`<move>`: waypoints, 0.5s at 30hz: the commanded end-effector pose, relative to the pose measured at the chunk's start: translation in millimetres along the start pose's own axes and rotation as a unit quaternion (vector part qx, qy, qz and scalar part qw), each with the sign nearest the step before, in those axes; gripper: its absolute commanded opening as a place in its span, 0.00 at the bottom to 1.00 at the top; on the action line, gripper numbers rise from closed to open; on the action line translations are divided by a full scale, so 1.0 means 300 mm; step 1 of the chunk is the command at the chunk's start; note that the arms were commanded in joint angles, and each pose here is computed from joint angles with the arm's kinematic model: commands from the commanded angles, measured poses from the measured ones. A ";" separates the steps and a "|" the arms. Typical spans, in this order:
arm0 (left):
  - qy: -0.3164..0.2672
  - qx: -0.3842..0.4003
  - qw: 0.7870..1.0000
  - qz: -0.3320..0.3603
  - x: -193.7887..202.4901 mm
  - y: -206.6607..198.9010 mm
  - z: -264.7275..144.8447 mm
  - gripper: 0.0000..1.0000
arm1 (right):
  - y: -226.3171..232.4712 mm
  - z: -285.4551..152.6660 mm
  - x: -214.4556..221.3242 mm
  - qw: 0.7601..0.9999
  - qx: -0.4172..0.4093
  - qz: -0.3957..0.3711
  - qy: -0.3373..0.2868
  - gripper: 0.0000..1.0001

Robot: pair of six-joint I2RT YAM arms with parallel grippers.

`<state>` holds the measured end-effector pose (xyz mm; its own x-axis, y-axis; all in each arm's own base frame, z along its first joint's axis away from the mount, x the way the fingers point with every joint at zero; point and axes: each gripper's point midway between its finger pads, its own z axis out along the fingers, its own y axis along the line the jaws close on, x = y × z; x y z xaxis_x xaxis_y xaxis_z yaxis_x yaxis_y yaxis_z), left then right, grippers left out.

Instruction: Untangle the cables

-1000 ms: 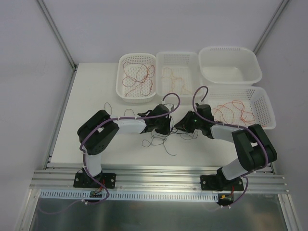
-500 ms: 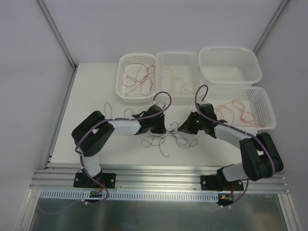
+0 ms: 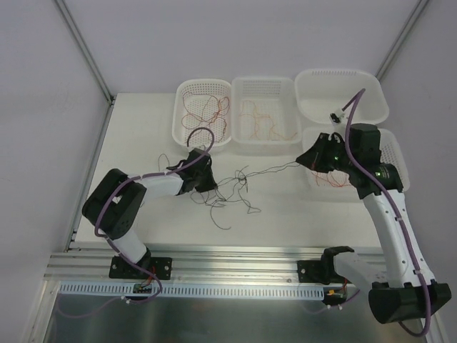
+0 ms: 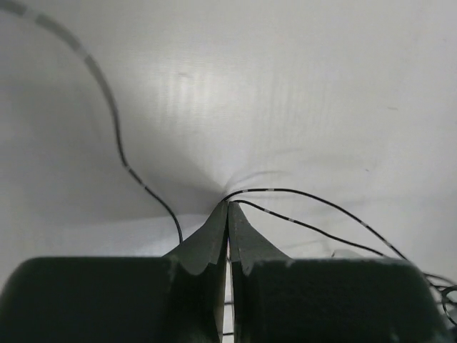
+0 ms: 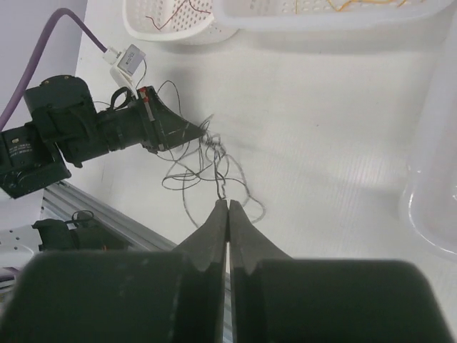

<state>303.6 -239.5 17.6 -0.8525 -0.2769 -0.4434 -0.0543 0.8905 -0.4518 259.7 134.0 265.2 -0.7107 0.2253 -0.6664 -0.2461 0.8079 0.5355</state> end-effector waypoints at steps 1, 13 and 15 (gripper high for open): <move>0.009 -0.082 0.996 -0.024 0.020 0.189 -0.059 0.00 | 0.032 -0.128 -0.011 0.999 0.004 -0.039 -0.011 0.01; -0.076 -0.234 0.966 -0.077 -0.143 0.572 -0.332 0.00 | 0.165 -0.483 -0.313 0.963 0.056 -0.118 -0.235 0.01; -0.105 -0.258 0.956 -0.087 -0.193 0.593 -0.384 0.00 | 0.206 -0.542 -0.360 0.952 0.050 -0.127 -0.274 0.01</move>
<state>296.1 -59.3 40.3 -0.7023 -0.4913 -0.5151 -0.4204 0.8702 -0.2568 220.5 87.5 406.9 -0.3640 0.2419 -0.8994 -0.2975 0.8849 0.3584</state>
